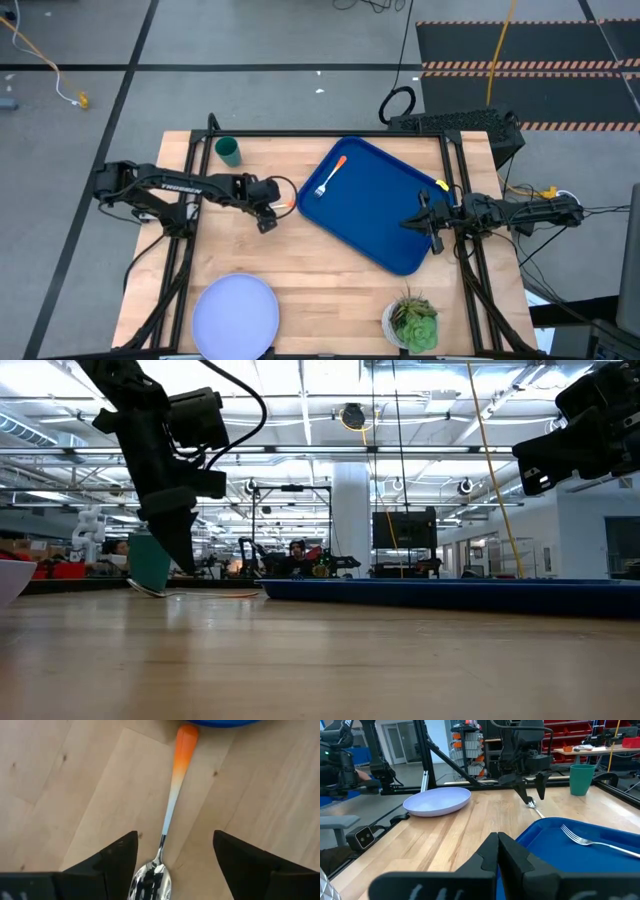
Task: Pick and place plate/cup/fork/spoon on tray
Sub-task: Put the orange spoon on the blue serving tray to the left of the orange fork
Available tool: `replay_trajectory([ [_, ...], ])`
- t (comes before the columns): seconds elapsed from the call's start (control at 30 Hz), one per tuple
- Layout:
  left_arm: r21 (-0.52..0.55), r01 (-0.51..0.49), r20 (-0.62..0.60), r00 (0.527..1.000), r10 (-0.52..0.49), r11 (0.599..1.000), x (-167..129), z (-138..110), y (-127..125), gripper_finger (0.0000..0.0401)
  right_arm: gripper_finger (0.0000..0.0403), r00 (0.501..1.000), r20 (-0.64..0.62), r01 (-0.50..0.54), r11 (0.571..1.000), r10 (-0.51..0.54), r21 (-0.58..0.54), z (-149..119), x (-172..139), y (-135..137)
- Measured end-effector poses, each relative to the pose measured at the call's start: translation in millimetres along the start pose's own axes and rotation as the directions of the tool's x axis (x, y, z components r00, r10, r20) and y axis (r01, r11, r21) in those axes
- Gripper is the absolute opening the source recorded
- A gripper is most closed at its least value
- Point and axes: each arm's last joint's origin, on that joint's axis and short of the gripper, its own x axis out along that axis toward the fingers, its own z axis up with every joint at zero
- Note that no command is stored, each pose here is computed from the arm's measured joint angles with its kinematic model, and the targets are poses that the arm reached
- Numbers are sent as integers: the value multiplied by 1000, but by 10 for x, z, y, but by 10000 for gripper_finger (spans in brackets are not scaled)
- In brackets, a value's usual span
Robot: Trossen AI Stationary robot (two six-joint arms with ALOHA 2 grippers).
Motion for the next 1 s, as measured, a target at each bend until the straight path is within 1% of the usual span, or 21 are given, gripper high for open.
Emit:
replay_trajectory([
  [0.17, 16, -3, -2, 1000, 3, 1000, 3, 3, 21, 235, 0, 1000, 0, 0, 1000, 0, 0, -1, 0, 0],
  [0.33, 57, 3, -4, 1000, -3, 998, 3, 2, 19, 219, 0, 1000, 0, 0, 1000, 0, 0, 0, 0, 0],
  [0.47, 47, 7, 14, 1000, -8, 999, 2, 19, 13, 220, 0, 1000, 0, 0, 1000, 0, 0, 0, 0, 0],
  [0.57, 41, 17, 52, 998, -19, 999, -1, 55, -7, 219, 0, 1000, 0, 0, 1000, 0, 0, 0, 0, 0],
  [0.73, 61, 22, 67, 997, -26, 998, -1, 66, -16, 219, 0, 1000, 0, 0, 1000, 0, 0, -1, 0, 0],
  [0.9, 85, 73, 85, 993, -80, 994, 127, -59, 1, 218, 0, 1000, 2, -1, 1000, 1, 1, 1, 0, 1],
  [0.93, 80, 74, 98, 992, -82, 994, 149, -74, 9, 219, 0, 1000, 5, -2, 1000, 2, 10, 4, 0, 1],
  [1.0, 65, 76, 121, 989, -84, 995, 178, -92, 20, 218, 0, 1000, 21, -6, 996, 5, 87, 20, 0, 3],
])
